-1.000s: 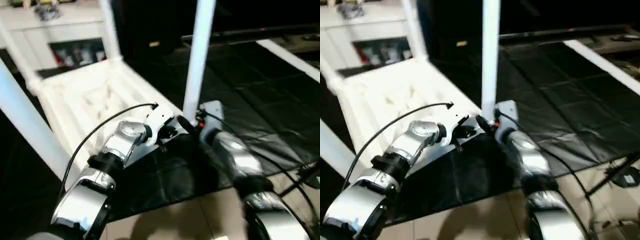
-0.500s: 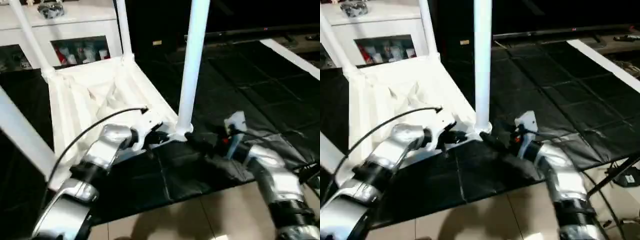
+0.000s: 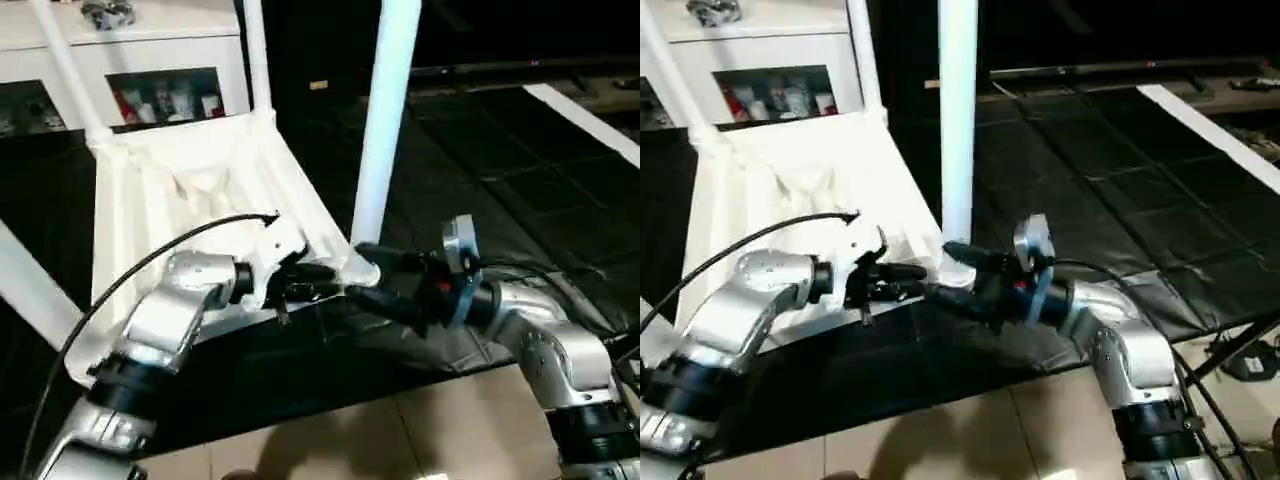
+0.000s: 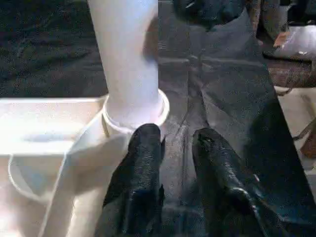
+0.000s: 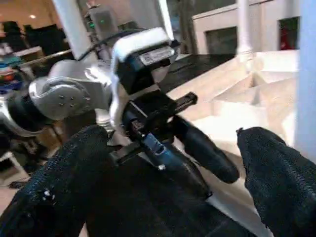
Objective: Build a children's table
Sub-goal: Rotate table base
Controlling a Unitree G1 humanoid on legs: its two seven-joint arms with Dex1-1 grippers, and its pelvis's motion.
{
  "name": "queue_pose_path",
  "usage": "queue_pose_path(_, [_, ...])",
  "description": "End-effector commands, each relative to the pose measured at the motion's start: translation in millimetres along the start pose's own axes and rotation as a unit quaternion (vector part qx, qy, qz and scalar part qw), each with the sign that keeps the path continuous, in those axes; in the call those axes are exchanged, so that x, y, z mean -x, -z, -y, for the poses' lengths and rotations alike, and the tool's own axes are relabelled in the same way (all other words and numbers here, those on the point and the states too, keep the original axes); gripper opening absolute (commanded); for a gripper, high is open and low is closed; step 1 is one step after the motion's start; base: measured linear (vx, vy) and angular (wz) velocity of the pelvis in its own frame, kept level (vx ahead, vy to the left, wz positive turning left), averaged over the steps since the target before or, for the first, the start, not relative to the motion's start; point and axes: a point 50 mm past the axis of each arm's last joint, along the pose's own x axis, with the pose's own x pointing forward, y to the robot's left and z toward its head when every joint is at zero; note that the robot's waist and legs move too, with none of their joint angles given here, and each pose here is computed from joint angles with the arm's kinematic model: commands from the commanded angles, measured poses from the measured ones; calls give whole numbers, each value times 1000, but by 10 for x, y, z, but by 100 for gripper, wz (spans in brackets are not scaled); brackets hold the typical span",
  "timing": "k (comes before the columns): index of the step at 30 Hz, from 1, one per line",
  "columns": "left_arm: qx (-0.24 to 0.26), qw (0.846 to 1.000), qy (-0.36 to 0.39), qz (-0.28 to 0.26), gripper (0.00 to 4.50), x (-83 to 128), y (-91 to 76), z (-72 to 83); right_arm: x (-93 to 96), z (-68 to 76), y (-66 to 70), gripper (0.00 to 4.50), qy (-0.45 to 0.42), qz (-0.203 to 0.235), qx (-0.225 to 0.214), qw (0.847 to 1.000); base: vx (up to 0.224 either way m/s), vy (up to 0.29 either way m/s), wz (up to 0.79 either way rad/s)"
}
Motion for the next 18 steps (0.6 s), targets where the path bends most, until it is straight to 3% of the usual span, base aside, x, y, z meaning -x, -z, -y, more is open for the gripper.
queue_pose_path(1, [6, 1000, 13, 1, 145, 107, -15, 41, -16, -6, -119, 450, -10, 21, 3, 1000, 0, 0, 0])
queue_pose_path(5, [8, 999, 41, -21, 173, 200, 42, 123, -89, 19, -130, 450, 4, 32, 10, 999, 0, 0, 0])
queue_pose_path(11, [21, 997, 52, -48, 214, 323, 125, 266, -336, 178, -132, 450, 92, 51, 12, 994, 0, 0, 0])
queue_pose_path(13, [35, 999, 31, -20, 245, 314, 120, 310, -406, 277, -147, 450, 147, 57, 27, 987, 0, 0, 0])
queue_pose_path(17, [72, 997, 19, 15, 267, 345, 156, 430, -435, 440, -199, 450, 227, 77, 38, 970, 0, 0, 0])
queue_pose_path(18, [97, 995, 13, 19, 279, 407, 226, 506, -399, 557, -247, 450, 277, 93, 33, 956, 0, 0, 0])
